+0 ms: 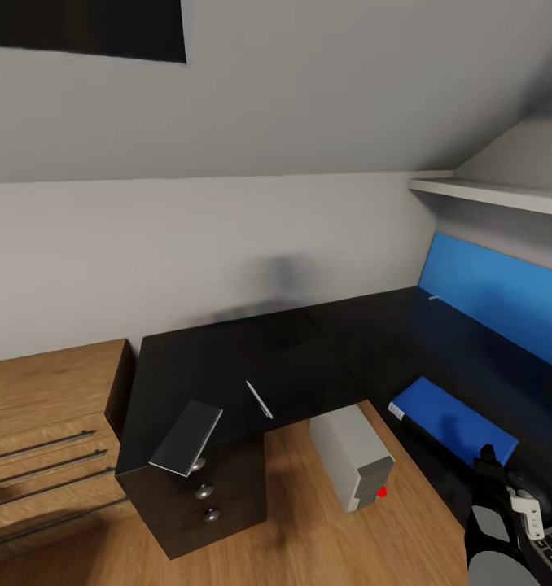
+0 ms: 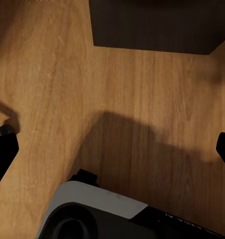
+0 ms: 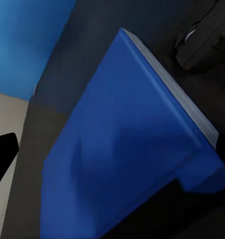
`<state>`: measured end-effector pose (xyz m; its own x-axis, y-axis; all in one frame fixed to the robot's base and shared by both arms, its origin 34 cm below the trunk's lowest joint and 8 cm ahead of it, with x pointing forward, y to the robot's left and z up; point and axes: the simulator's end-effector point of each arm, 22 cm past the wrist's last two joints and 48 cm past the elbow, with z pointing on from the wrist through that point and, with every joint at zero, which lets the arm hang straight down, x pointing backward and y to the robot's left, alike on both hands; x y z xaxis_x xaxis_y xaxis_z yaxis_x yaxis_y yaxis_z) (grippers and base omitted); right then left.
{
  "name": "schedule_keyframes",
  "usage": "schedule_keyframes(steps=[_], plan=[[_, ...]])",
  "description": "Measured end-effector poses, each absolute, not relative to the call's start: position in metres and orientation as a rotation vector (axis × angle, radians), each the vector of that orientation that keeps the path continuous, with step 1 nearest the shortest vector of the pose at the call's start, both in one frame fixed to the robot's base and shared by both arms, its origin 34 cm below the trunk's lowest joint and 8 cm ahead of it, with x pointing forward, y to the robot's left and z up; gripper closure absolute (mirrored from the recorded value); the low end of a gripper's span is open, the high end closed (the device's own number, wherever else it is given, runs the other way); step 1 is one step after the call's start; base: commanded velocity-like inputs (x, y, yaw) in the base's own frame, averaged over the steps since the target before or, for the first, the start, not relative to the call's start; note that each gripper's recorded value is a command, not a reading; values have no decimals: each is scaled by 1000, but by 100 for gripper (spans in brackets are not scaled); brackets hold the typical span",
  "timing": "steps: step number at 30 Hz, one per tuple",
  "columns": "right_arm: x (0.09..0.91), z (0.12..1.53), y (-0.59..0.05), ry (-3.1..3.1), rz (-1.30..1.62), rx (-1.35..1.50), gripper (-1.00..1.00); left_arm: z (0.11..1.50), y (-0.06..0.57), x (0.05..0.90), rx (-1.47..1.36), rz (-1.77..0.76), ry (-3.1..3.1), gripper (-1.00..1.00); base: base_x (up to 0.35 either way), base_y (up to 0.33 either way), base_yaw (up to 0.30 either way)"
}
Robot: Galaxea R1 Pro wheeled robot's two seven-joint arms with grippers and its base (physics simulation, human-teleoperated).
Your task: In the bedroom, organize the workspace by keeping the computer under the desk, ensuring the monitor is on the desk, placing the keyboard on the desk next to the monitor, placing the mouse on the desk next to the keyboard, moving the folder from the swivel chair onto the desk next to the mouse, stacking the notebook on top of the folder with the pen on top of the notebook, and positioning the swivel chair next to the desk.
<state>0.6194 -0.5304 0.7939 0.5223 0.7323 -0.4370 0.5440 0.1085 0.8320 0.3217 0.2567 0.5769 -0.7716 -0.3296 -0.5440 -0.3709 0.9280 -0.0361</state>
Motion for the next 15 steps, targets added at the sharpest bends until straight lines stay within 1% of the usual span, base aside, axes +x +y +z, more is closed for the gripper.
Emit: schedule_keyframes(steps=[11,13,15], plan=[[620,795,-531,1133,194,1554,-100,577,258,321,-501,104,2519,-100,-2,0,0],[620,795,-531,1134,193,1553,-100,577,258,321,-501,104,2520,-100,-126,0,0],[620,795,-531,1134,193,1552,-100,577,258,321,-502,104,2521,-100,-244,0,0]])
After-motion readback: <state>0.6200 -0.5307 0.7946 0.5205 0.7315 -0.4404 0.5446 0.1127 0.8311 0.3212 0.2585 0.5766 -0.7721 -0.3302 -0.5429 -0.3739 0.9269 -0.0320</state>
